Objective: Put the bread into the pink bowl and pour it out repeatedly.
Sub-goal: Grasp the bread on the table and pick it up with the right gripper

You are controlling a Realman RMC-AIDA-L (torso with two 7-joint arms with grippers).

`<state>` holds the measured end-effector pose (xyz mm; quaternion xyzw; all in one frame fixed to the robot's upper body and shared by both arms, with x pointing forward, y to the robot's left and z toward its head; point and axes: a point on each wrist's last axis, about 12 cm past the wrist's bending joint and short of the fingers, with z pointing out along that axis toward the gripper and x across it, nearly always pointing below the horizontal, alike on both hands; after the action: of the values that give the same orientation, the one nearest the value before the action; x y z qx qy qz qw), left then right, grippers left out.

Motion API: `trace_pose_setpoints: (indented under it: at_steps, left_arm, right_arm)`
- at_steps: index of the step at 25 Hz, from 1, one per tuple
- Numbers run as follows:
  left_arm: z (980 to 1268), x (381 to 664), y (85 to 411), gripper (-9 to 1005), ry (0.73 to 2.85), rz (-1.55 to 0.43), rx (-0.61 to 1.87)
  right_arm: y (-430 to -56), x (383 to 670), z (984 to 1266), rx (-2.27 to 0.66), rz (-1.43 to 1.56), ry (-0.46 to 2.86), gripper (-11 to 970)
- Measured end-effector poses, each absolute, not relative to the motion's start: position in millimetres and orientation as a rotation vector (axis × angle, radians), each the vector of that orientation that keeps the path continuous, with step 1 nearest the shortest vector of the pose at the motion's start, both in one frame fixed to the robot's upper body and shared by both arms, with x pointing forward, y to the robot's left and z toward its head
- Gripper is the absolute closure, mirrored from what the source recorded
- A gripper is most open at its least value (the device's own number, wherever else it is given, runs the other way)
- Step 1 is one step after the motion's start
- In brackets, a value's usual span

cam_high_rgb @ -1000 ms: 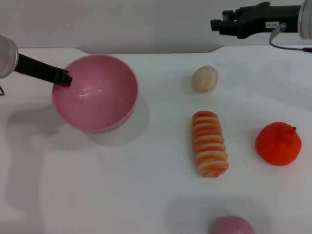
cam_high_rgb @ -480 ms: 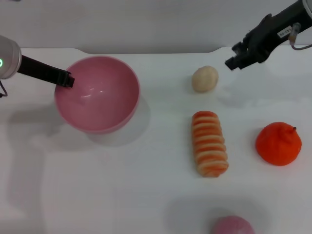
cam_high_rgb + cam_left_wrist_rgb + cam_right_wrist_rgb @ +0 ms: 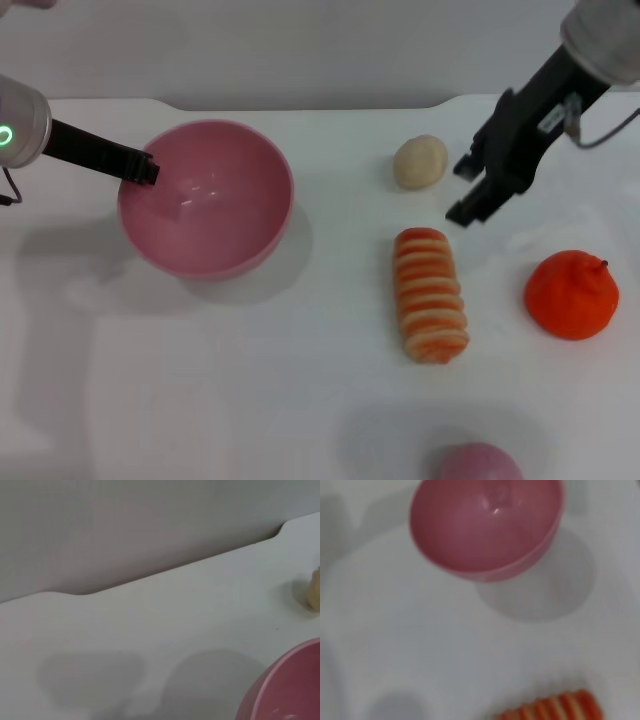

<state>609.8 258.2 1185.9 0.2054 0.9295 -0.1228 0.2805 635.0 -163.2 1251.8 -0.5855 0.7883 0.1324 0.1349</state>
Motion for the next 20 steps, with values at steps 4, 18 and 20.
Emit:
trace_pose_setpoints:
  at_steps: [4,18,20]
  left_arm:
    - [1184.3,608.4,257.8,950,2.495,-0.338,0.550]
    - [1181.4,605.7,256.2,950,2.508,-0.352,0.556]
    - [1180.7,605.0,254.3,950,2.512,-0.357,0.562]
  right_arm:
    - [-154.7,632.3,1235.9,-1.739,0.379,2.330,381]
    - [-144.1,629.4,1193.0,-1.731,0.269,2.331,243]
    - [-145.1,630.1,1186.9,-1.714,0.274,2.336,243]
